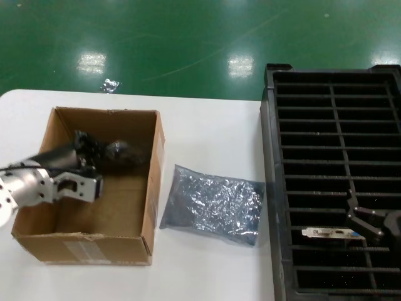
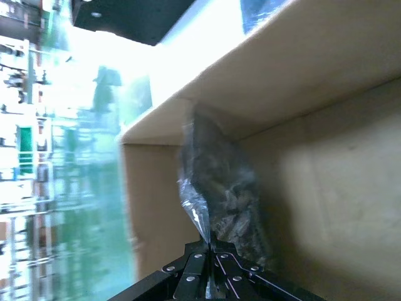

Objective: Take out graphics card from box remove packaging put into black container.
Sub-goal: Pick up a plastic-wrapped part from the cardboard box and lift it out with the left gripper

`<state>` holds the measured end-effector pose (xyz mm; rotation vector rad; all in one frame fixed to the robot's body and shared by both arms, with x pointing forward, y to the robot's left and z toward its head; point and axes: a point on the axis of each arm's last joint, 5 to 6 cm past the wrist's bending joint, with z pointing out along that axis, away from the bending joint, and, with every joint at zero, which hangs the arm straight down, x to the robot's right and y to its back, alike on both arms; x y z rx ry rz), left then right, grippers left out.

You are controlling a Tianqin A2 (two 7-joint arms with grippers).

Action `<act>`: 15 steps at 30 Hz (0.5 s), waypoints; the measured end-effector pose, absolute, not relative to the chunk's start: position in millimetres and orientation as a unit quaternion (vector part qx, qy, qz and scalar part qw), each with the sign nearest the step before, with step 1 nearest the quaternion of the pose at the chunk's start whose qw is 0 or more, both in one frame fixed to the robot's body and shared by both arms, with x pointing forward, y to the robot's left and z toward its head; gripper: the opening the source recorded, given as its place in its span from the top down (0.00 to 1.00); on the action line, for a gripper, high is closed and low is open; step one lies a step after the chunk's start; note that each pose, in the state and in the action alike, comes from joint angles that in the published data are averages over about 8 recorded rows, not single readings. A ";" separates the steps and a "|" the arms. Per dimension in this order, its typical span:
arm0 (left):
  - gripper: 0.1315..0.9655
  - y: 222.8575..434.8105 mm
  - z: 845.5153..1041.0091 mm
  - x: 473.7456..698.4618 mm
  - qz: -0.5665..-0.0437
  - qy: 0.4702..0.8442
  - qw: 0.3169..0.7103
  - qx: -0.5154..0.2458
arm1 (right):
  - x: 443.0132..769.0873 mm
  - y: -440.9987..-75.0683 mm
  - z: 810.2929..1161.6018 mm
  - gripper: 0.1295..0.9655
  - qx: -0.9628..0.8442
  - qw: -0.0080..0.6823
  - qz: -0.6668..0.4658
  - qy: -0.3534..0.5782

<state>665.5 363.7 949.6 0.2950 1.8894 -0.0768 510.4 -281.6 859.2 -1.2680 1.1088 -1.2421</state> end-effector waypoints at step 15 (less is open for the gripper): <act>0.99 368.9 1010.6 617.5 -0.006 0.747 0.650 0.141 | 510.4 -281.6 859.2 0.00 -0.524 0.501 -0.514 0.459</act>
